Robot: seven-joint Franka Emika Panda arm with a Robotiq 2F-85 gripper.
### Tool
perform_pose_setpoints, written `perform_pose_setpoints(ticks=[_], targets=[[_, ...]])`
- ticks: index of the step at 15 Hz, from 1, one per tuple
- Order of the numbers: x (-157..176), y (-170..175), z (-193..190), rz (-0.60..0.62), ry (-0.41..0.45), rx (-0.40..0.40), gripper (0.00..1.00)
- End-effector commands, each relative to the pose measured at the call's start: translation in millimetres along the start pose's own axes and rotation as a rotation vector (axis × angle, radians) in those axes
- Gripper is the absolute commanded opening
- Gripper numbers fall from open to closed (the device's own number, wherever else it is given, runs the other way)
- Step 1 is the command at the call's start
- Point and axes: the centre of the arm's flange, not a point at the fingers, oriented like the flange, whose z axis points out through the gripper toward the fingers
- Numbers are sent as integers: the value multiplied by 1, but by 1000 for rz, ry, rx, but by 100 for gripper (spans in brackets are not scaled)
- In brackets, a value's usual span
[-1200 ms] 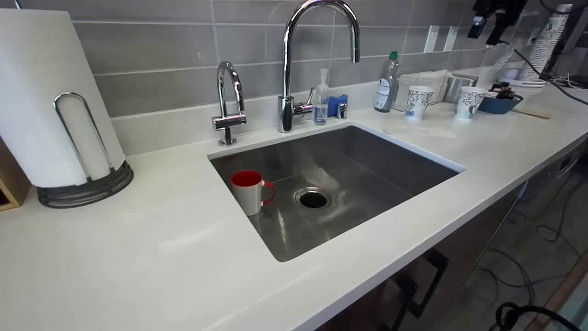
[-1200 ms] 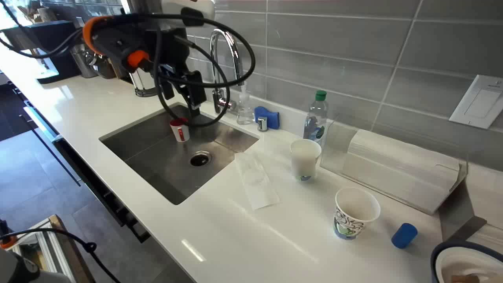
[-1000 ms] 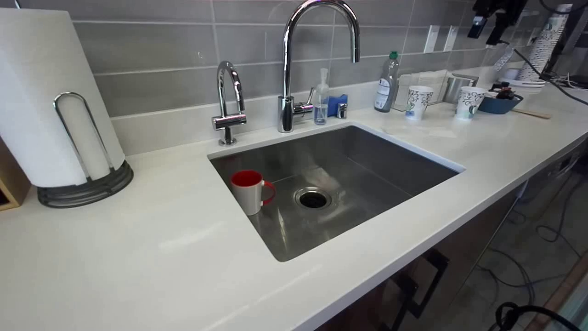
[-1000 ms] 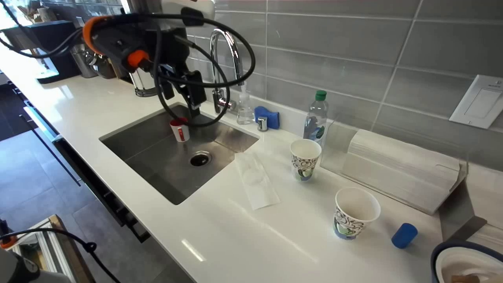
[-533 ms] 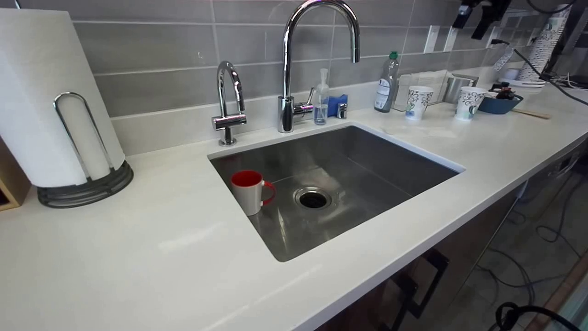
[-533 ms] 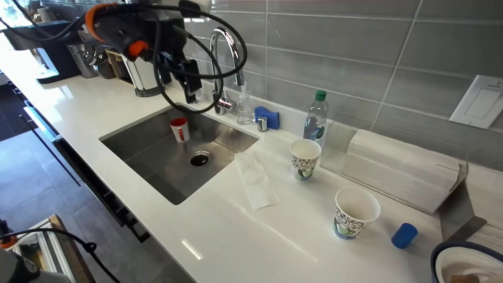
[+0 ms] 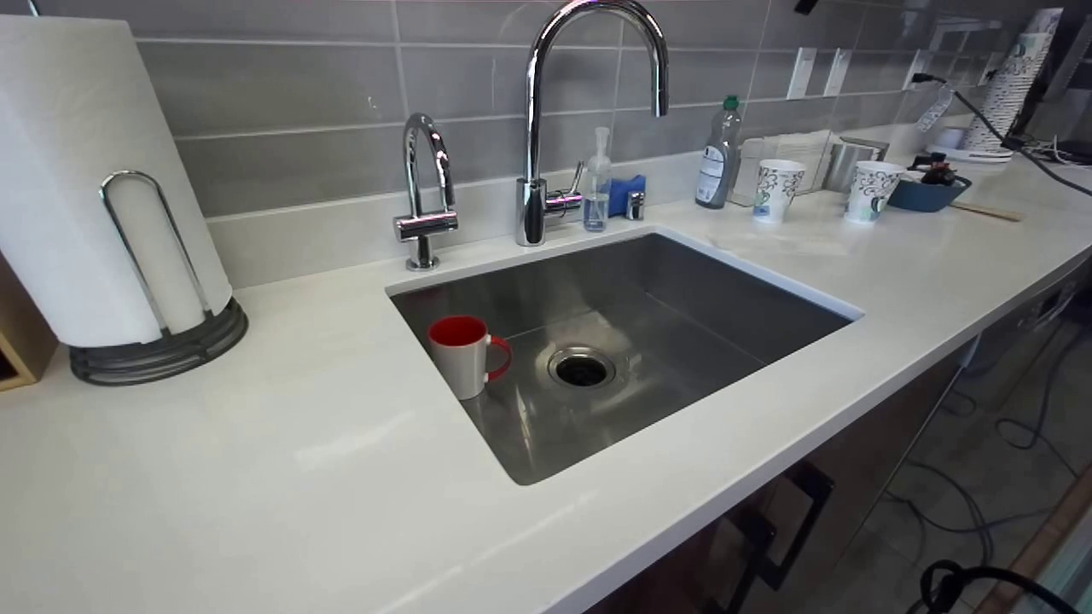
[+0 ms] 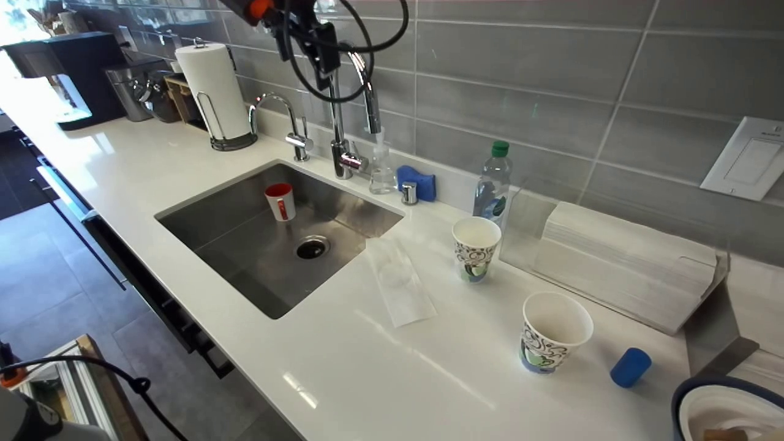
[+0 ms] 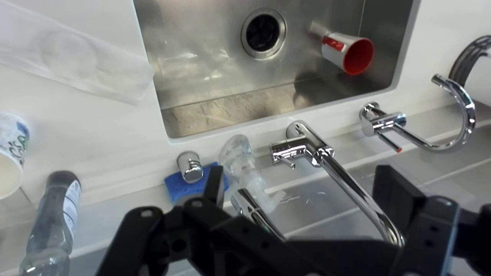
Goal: Move the tap nozzle to the left
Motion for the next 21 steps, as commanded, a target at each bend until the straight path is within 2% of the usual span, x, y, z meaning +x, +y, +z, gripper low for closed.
perform_pose_setpoints(ticks=[1,3,4,6,9,12,15,17,21], targets=[[68,10,-11,7,62,65,100],[92,15,-11,10,96,100,98],[104,18,-10,22,121,113,74],[125,26,-3,41,164,151,69],[151,38,12,102,217,212,47],[168,43,36,150,220,269,25],[177,45,64,171,211,284,5],[177,44,84,180,158,267,0],[172,46,118,190,118,264,0]])
